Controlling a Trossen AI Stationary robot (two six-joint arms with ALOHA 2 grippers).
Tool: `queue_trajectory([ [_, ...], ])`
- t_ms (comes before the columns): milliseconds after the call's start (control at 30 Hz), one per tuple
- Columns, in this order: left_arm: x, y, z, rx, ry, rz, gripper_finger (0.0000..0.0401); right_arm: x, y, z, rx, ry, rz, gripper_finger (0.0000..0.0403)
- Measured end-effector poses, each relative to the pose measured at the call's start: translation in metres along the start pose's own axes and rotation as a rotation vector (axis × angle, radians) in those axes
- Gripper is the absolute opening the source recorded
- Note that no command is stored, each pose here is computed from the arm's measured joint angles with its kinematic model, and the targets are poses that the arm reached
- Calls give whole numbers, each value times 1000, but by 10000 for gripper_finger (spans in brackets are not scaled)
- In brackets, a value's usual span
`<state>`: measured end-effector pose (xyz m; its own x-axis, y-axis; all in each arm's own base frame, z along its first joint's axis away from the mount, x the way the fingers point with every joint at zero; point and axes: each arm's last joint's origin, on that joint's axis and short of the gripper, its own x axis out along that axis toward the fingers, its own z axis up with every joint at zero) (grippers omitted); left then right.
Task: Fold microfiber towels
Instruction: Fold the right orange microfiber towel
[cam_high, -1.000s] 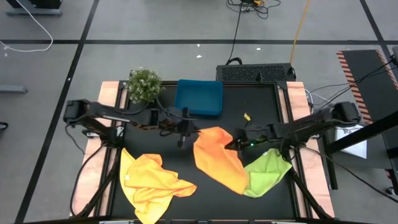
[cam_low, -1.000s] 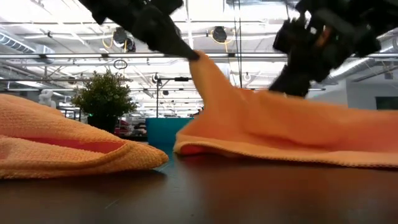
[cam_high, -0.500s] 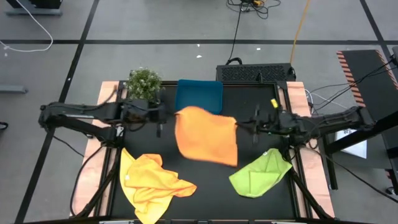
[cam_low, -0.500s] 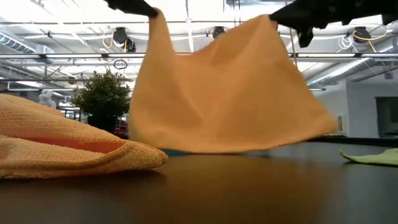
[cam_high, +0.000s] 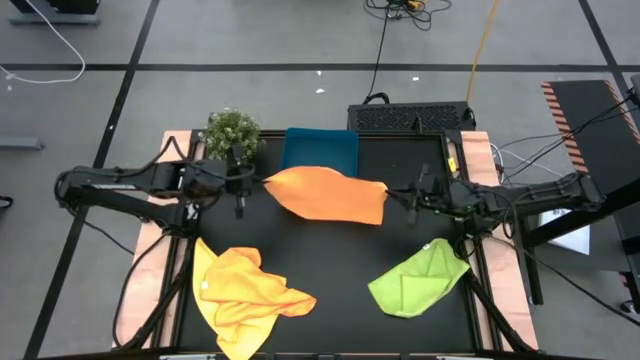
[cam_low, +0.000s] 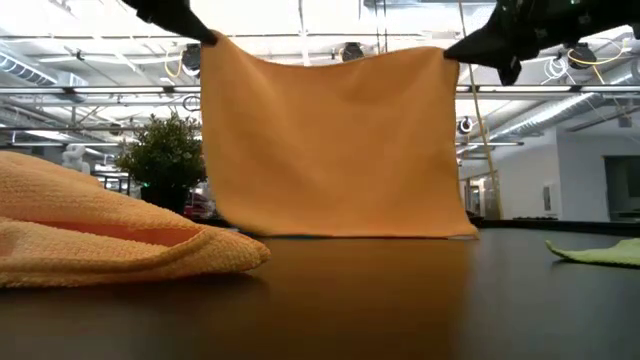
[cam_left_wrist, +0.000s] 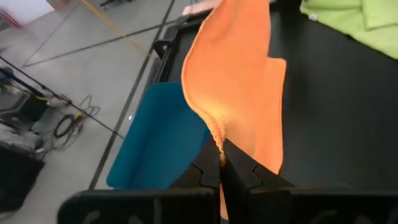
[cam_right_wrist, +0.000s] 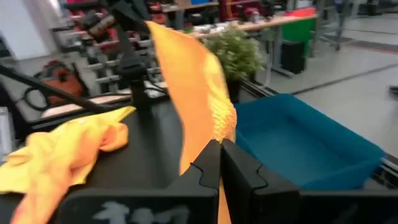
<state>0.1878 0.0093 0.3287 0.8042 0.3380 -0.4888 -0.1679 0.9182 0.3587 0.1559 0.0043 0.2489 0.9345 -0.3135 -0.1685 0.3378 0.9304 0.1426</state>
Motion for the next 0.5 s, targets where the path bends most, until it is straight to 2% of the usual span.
queue_trajectory([
  [167, 1, 4, 1, -11, 4, 105, 1, -1, -6, 6, 6, -45, -51, 0],
  [267, 1, 7, 3, -28, -15, 122, 1, -4, -7, 15, 17, -80, -52, 0],
  [367, -6, 7, 4, -114, -54, 90, 1, -7, -4, 21, 61, -82, 65, 0],
  [500, -9, -3, 2, -222, -48, -71, 1, -6, 5, 16, 140, 0, 230, 0],
])
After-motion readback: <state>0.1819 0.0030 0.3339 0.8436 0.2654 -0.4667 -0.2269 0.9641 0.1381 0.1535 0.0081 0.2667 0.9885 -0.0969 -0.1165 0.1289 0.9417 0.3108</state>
